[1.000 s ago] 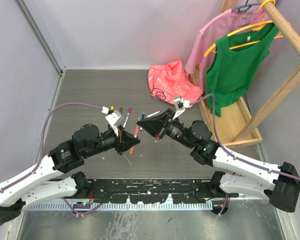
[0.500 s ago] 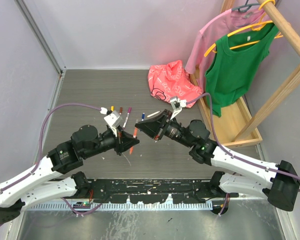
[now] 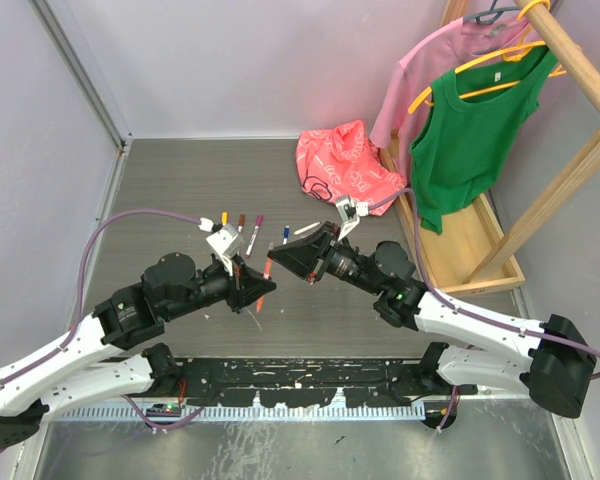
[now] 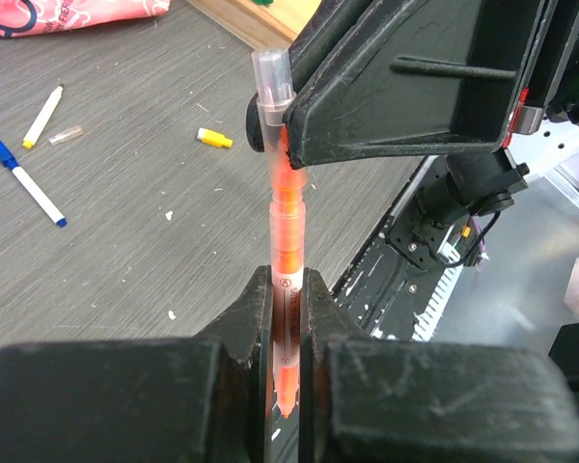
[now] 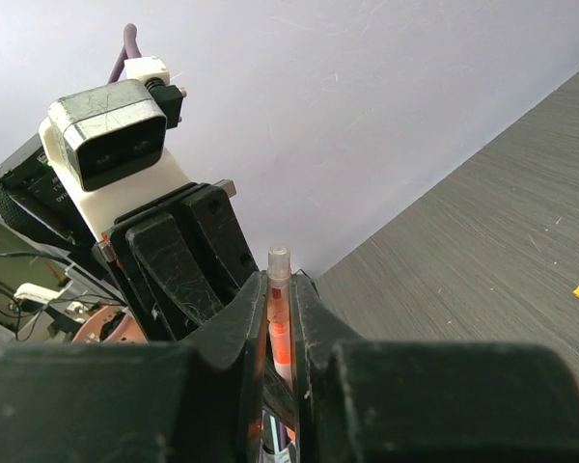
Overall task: Insert the pens into the pen caps
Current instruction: Insert the pen cap onto the pen.
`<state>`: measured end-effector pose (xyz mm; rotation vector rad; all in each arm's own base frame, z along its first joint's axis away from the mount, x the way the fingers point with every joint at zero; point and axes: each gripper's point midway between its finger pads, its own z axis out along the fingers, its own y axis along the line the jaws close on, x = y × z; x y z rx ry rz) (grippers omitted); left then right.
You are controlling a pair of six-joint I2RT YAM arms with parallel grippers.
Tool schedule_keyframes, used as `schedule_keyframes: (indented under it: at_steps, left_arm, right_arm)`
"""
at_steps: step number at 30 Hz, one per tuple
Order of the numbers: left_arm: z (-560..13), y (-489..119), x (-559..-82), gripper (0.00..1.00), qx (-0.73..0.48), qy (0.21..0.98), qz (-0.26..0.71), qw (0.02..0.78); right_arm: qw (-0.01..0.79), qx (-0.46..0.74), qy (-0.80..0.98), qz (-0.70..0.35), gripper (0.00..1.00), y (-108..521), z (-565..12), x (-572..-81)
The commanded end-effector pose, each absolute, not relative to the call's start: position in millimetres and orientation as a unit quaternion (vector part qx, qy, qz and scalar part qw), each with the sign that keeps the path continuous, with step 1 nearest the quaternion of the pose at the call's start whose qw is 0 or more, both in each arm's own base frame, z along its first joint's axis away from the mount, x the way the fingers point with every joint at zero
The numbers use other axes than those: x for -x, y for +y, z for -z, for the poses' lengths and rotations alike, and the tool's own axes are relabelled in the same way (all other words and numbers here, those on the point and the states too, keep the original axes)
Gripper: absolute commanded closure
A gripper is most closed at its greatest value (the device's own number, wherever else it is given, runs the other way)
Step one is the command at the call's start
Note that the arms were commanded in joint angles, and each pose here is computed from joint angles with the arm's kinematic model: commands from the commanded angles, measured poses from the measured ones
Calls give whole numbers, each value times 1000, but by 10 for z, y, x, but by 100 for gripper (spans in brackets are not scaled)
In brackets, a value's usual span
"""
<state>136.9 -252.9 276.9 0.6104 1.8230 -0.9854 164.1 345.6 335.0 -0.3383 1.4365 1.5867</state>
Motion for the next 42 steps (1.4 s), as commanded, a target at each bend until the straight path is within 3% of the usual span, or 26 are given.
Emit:
schedule_keyframes:
  at_steps: [1, 18, 38, 42]
  left_arm:
    - [-3217, -2519, -1470, 100, -214, 699, 429, 531]
    - [-3495, -2610, -1533, 100, -185, 667, 462, 554]
    - [-3394, -2587, -1467, 100, -194, 678, 462, 538]
    - [-3330, -2608, -1437, 100, -207, 683, 460, 528]
  right_arm:
    - [435, 177, 589, -658, 95, 3515, -3227, -1448]
    - [429, 207, 586, -655, 80, 3553, -3209, -1382]
    - [530, 181, 578, -594, 60, 3160, -3787, -1529]
    - [562, 139, 581, -572, 50, 2990, -3930, -1656]
